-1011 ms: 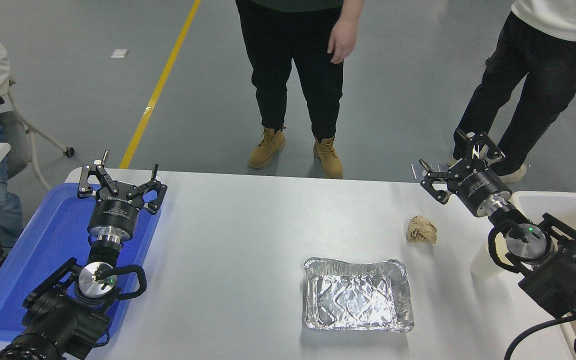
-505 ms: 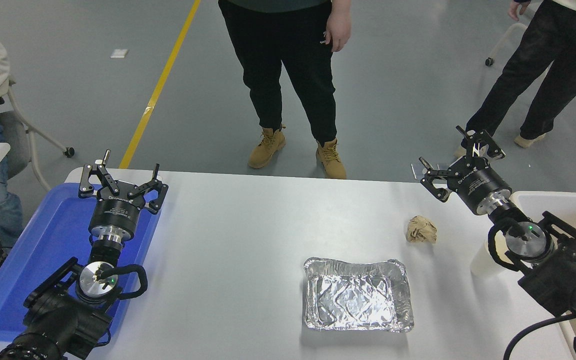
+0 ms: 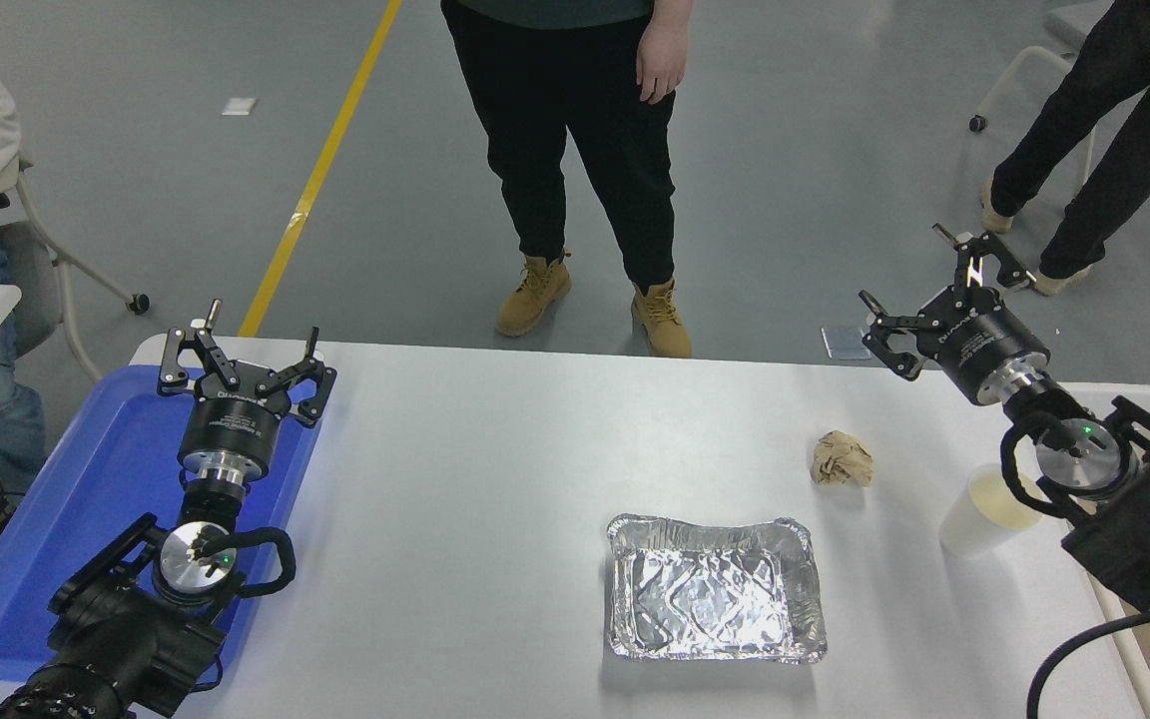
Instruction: Pick up paper cup place in dustbin
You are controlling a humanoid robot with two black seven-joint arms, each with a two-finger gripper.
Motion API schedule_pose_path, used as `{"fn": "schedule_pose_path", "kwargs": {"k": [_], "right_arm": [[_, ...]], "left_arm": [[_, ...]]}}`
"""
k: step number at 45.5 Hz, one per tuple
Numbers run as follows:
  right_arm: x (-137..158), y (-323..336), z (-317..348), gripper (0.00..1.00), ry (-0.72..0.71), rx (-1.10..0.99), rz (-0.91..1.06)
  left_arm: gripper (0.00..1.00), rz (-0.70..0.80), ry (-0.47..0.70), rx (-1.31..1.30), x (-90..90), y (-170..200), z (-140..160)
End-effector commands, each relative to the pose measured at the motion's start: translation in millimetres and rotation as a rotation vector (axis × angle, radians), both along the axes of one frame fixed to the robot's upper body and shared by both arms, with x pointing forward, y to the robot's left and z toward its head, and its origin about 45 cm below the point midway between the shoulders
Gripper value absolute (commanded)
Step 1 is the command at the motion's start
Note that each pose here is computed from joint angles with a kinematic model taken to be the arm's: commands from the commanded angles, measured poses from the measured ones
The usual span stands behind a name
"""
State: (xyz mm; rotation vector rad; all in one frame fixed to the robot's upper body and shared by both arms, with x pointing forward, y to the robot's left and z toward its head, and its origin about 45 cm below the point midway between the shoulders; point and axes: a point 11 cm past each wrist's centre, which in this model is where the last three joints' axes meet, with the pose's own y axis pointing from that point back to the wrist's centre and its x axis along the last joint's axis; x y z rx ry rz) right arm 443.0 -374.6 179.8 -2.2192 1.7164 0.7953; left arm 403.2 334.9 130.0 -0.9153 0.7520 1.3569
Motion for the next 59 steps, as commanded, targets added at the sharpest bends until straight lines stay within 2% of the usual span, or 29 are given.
{"fn": "schedule_pose_path", "kwargs": {"k": [1, 16, 26, 36, 45, 59], "right_arm": [[-3.2, -13.3, 23.5, 1.0, 0.002, -0.157, 0.065], [-4.2, 0.1, 66.2, 1.0, 0.025, -0.436, 0.258], [-5.0, 21.9, 93.5, 1.0, 0.025, -0.737, 0.477], [-22.6, 53.7, 100.8, 1.0, -0.015, -0.847, 0.589], [-49.7, 92.8, 101.0, 1.0, -0.039, -0.975, 0.775], [-67.0, 67.3, 116.9, 1.0, 0.024, -1.213, 0.876]], "left_arm": [[1.0, 0.0, 0.0, 0.0, 0.0, 0.0, 0.0], [1.0, -0.002, 0.0, 0.002, -0.1, -0.4, -0.2], [1.0, -0.003, -0.001, 0.002, -0.1, -0.5, 0.0], [1.0, -0.003, 0.001, 0.0, -0.6, -1.1, -0.9], [1.0, -0.002, 0.001, 0.002, -0.6, -0.3, -0.7], [1.0, -0.002, 0.001, 0.002, -0.6, -0.3, -0.7]]}}
